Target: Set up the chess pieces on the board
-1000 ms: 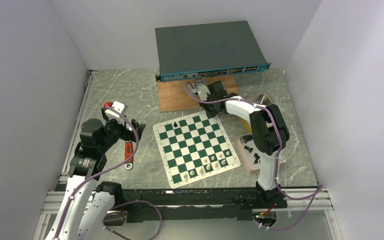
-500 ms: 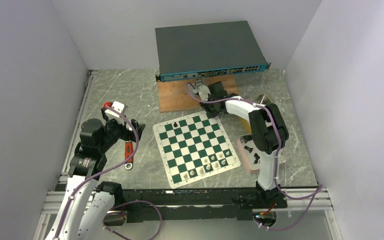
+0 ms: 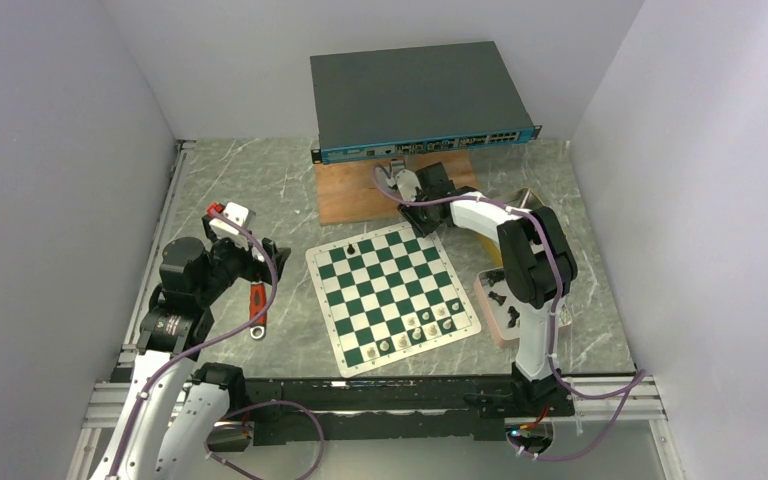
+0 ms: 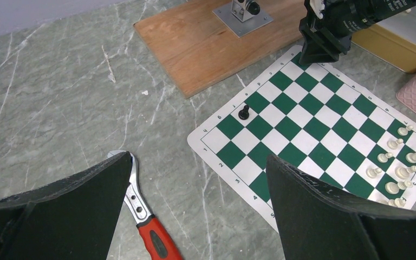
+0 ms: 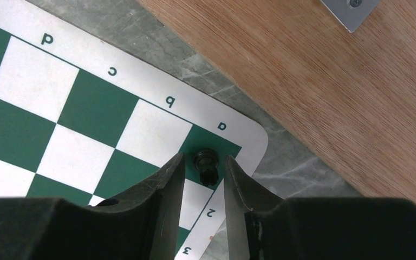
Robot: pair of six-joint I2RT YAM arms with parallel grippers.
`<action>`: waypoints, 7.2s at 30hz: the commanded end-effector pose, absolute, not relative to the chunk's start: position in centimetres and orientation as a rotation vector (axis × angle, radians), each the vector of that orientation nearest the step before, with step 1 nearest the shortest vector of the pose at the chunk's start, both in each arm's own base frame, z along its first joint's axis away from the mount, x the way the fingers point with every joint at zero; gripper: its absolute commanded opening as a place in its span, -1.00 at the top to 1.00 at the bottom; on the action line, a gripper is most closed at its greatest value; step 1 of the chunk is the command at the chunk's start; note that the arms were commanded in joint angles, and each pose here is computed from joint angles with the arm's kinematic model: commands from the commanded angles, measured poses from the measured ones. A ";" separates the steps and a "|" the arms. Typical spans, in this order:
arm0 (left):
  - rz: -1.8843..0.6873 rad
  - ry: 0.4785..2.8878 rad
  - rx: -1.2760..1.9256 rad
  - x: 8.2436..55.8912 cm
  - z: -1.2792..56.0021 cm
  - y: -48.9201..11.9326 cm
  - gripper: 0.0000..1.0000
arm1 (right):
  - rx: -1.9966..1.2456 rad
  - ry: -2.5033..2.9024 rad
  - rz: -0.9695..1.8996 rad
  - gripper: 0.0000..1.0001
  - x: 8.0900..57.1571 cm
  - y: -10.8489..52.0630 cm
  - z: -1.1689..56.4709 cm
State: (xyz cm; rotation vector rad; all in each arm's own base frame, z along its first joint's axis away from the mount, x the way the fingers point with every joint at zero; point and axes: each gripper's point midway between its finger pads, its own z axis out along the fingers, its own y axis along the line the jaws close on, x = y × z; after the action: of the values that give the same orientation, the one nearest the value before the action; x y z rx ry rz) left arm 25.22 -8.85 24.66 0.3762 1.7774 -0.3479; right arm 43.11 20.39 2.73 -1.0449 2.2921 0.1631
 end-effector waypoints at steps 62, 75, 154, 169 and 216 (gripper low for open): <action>-0.390 1.707 0.407 25.0 26.7 -9.6 -0.98 | -1.076 1.988 0.751 -0.42 25.2 8.3 17.4; -0.427 1.707 0.383 24.7 26.9 -9.9 -0.98 | -1.099 2.219 0.471 -0.40 24.7 1.8 10.4; -1.283 1.616 0.230 22.4 28.7 -18.8 -0.98 | -1.121 1.896 0.669 1.00 23.7 10.4 17.4; -1.428 1.755 0.015 22.7 26.9 -28.1 -0.98 | -1.042 1.814 1.089 1.00 21.4 15.7 19.1; -1.668 1.880 0.193 21.4 24.4 -44.1 0.39 | -0.963 1.841 1.195 1.00 21.5 16.1 19.0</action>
State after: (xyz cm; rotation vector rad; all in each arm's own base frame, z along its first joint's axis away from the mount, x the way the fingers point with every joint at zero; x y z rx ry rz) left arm 21.51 -43.19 21.64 0.1534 1.9550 -1.6453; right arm 21.11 15.85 18.32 -0.9519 1.8961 1.1809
